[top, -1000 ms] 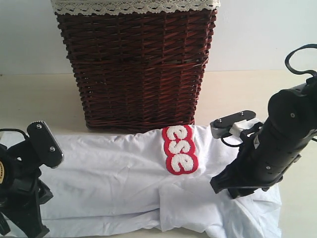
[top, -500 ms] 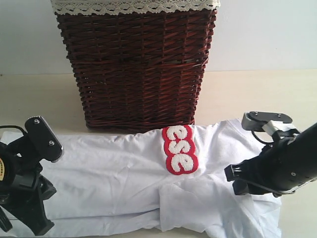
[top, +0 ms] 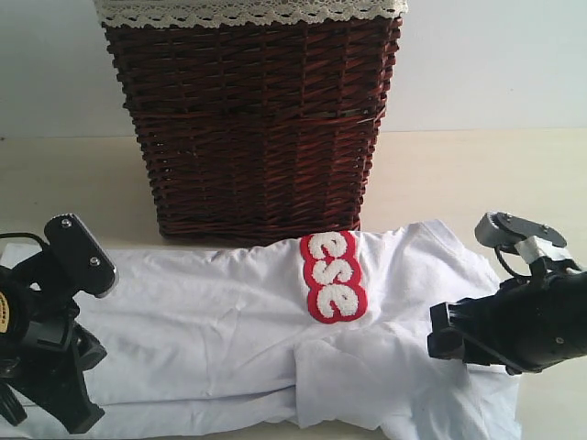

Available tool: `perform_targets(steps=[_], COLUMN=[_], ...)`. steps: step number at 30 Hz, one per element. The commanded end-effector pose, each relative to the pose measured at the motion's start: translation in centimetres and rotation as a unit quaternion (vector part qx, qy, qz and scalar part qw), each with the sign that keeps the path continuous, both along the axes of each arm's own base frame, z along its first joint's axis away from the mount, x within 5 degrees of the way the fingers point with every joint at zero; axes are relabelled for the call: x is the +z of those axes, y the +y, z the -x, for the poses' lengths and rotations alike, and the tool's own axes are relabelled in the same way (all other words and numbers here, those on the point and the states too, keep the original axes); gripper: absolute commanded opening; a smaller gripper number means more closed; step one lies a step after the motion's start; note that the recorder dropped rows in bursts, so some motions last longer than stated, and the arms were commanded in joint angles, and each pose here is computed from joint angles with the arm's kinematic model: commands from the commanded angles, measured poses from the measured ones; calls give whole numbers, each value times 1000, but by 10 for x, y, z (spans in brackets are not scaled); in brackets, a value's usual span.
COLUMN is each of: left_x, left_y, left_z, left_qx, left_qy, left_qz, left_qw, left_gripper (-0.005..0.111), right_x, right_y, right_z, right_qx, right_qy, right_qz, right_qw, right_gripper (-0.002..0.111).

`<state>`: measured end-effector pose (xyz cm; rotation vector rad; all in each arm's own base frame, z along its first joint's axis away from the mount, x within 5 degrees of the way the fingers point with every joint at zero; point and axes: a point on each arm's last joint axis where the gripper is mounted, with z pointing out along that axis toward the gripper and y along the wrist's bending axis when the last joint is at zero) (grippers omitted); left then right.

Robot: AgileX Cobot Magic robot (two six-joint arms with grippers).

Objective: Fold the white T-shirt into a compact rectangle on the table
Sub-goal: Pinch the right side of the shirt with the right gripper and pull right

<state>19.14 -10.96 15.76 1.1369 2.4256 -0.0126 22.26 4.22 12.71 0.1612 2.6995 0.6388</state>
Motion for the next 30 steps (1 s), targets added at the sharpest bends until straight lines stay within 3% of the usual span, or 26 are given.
perform_targets(steps=[1, 7, 12, 20, 21, 25, 27, 30], left_x=[1, 2, 2, 2, 2, 2, 2, 2], left_y=[1, 0, 0, 0, 0, 0, 0, -1], left_z=[0, 0, -1, -1, -1, -1, -1, -1], left_qx=[11, 10, 11, 12, 12, 12, 12, 14], left_qy=[-2, -5, -7, -8, -8, -8, -8, -8], left_qz=[9, 11, 14, 16, 16, 16, 16, 17], left_qw=[1000, 1000, 1000, 1000, 1000, 1000, 1000, 1000], left_gripper=[12, 12, 12, 12, 12, 12, 12, 12], right_x=[-16, -19, -15, -12, -12, -15, -16, 1], right_y=[-5, -5, 4, 9, 9, 1, -3, 11], right_z=[0, -2, -2, -2, -2, -5, -7, -16], right_qx=[-14, -13, 11, 46, 50, 37, 25, 73], right_qy=[18, 17, 2, -19, -22, -27, -28, -63], right_qz=[23, 23, -29, -43, -41, 5, 28, -42], right_qw=[999, 999, 1000, 998, 998, 999, 999, 994], right_gripper=[45, 45, 45, 44, 41, -1, 0, 0])
